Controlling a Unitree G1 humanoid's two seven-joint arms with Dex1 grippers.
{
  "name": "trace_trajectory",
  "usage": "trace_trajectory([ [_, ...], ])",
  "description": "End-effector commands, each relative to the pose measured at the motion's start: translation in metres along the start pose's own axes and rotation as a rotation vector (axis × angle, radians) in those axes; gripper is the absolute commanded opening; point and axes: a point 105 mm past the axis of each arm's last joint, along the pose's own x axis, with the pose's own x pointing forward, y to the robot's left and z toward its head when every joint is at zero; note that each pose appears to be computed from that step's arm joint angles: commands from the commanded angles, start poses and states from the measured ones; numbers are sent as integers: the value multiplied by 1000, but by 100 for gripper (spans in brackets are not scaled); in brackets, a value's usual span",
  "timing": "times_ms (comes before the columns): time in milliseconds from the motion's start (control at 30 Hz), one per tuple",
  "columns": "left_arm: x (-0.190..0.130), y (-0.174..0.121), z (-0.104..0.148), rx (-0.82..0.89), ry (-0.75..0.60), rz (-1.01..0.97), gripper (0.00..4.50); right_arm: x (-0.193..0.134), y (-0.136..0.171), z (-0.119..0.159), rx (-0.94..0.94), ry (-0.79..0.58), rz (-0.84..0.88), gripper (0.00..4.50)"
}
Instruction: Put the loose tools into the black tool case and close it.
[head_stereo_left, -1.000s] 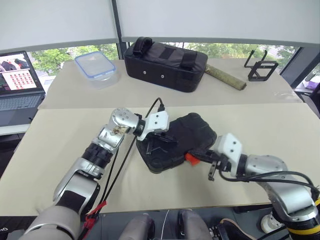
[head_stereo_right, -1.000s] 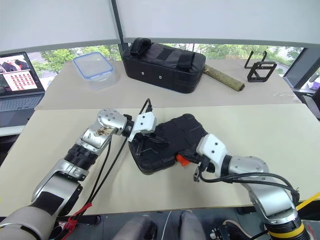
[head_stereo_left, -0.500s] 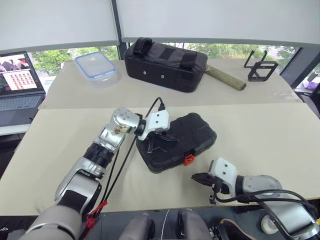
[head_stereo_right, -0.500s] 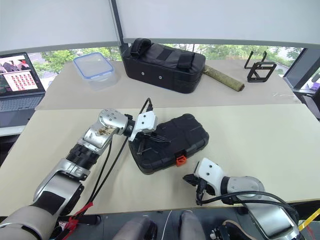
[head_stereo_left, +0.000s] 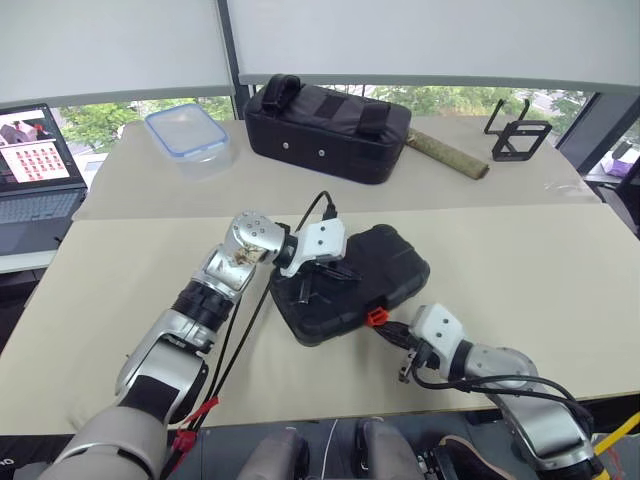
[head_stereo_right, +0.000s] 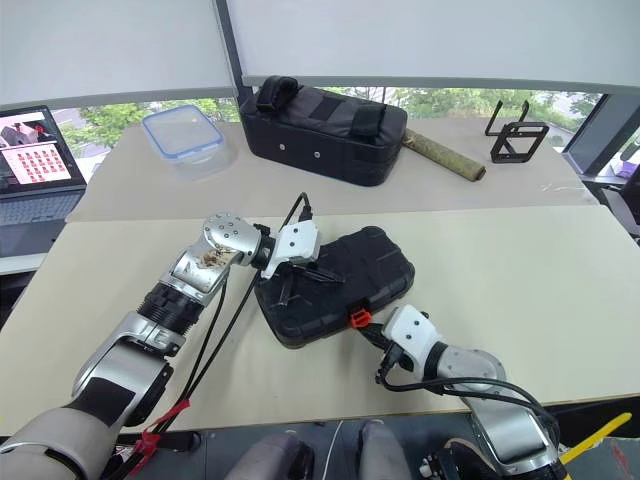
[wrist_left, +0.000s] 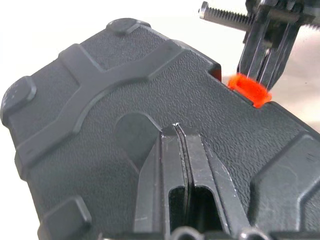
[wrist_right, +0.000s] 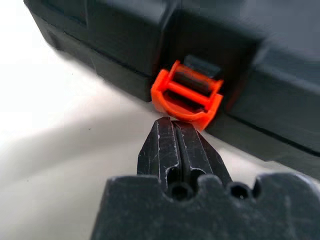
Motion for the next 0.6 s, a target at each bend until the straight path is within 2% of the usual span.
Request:
trace_trajectory([
  [33, 8, -11, -21, -33, 77, -52, 3, -10, -14, 46, -108, -178, -84, 0],
  [367, 8, -9, -24, -31, 83, -43, 3, -13, -7, 26, -65, -99, -37, 0],
  [600, -3, -12, -33, -63, 83, -13, 3, -19, -15, 32, -20, -127, -49, 0],
])
